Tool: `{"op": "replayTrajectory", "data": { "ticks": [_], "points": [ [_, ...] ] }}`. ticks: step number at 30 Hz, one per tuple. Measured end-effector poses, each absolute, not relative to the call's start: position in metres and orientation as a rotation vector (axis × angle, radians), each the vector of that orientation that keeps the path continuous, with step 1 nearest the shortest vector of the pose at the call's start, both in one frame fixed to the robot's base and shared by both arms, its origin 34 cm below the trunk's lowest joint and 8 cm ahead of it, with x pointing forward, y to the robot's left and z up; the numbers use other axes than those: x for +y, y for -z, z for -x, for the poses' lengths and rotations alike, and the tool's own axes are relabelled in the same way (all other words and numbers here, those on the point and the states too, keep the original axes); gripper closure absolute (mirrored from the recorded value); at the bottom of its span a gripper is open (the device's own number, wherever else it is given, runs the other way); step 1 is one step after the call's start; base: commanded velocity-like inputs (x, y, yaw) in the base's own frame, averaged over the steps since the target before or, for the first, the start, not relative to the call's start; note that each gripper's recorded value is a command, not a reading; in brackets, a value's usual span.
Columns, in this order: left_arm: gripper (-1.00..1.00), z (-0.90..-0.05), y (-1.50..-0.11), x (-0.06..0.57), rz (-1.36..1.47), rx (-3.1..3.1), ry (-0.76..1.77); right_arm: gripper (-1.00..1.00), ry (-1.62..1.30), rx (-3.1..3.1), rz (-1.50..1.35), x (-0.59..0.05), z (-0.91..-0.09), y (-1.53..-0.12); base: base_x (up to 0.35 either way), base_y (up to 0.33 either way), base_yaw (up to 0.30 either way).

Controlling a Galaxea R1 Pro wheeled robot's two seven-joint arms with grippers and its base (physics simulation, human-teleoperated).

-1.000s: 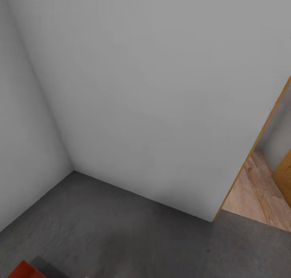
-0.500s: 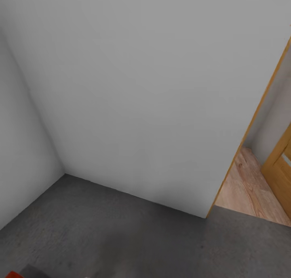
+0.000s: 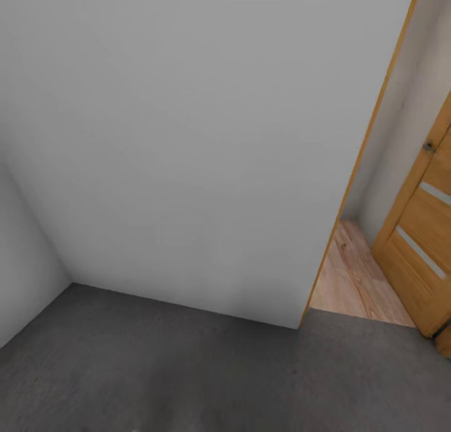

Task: Move the two storage containers from the living room to the garage. In the garage, place one container on the floor and stack the other container on top of it (either order is fine).

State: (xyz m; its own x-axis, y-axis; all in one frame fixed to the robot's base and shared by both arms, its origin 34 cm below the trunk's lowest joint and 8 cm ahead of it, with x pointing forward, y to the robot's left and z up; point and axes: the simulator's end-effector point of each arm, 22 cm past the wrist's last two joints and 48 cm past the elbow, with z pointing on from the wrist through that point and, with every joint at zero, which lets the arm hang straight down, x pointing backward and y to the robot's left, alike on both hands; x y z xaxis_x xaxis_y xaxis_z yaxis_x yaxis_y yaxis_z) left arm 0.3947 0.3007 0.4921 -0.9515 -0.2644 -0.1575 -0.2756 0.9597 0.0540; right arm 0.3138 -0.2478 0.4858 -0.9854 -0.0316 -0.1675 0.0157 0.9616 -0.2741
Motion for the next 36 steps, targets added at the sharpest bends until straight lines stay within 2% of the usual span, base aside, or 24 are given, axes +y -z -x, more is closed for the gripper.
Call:
{"op": "replayTrajectory", "data": {
  "ticks": [36],
  "points": [
    [-1.0,-0.3952,-0.4921,0.3006,0.41,2.96,-0.112,-1.0,0.413,2.943,0.012,-0.2478,-0.3134,-0.4857,0.0,0.0,-0.274]
  ]
}}
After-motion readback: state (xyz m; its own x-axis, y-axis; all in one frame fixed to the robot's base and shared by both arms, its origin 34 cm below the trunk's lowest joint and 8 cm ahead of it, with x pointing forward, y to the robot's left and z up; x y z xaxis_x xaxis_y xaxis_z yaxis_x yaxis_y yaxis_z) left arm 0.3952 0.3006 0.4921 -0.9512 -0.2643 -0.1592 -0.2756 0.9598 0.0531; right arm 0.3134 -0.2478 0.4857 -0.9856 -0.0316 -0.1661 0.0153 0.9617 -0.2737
